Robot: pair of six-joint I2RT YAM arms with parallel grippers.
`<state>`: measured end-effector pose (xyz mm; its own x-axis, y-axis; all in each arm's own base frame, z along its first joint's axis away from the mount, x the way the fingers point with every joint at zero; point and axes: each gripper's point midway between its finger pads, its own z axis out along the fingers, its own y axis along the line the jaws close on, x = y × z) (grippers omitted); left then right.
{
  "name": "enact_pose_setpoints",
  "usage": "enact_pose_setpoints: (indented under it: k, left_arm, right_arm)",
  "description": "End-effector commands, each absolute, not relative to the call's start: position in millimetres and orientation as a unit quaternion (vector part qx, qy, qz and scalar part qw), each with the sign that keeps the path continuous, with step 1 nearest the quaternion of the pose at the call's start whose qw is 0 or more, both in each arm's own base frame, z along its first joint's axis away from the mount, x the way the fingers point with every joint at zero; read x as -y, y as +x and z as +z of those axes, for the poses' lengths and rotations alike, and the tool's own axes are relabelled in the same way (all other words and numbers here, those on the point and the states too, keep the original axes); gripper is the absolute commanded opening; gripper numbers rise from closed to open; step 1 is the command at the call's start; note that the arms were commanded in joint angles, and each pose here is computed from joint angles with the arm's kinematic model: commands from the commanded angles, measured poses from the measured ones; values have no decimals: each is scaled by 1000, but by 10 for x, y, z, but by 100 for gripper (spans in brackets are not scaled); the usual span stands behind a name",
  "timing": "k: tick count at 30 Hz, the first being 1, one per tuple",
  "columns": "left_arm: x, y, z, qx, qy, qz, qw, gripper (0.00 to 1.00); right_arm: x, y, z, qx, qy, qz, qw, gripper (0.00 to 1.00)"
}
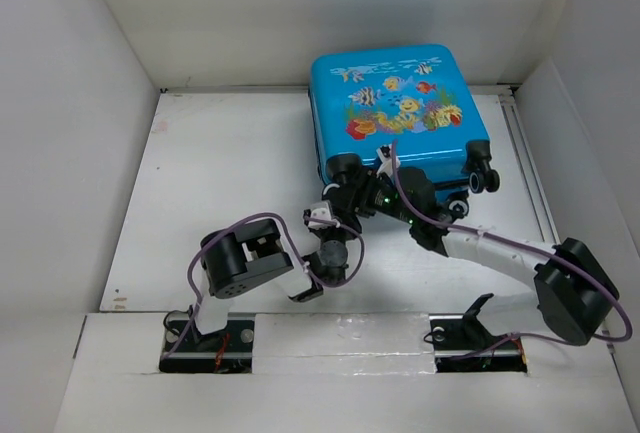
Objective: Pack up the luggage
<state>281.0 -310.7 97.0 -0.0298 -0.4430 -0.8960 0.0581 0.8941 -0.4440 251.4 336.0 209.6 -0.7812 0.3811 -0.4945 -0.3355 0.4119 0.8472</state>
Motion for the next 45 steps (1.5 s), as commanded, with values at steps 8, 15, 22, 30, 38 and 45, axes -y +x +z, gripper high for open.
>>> enact_pose_setpoints:
  k: [8,15,22,30,38,45]
  left_arm:
    - [3526,2583,2366,-532,-164,-401,728,50]
    - [3373,2838,2354,-526,-200,-372,738,50]
    - [3078,3264,2271,-523,-235,-300,763,35]
    - [2890,3435,2472,-494,-251,-312,772,10]
    - [2912,3210,2546,-495,-239,-346,761,0]
    - [2613,2673,2023,-564,-210,-339,723,0]
  right_arm:
    - [-3729,1881,3842,-509,-198,735,401,0]
    - [-3716,1816,3978,-477,-201,768,377,0]
    - [-3683,1546,4047,-465,-220,772,373,0]
    - [-3607,1277,4056,-473,-226,764,375,0]
    - [-3735,1391,3853,-494,-219,752,378,0]
    - [-3524,1696,3558,-557,-186,672,451,0]
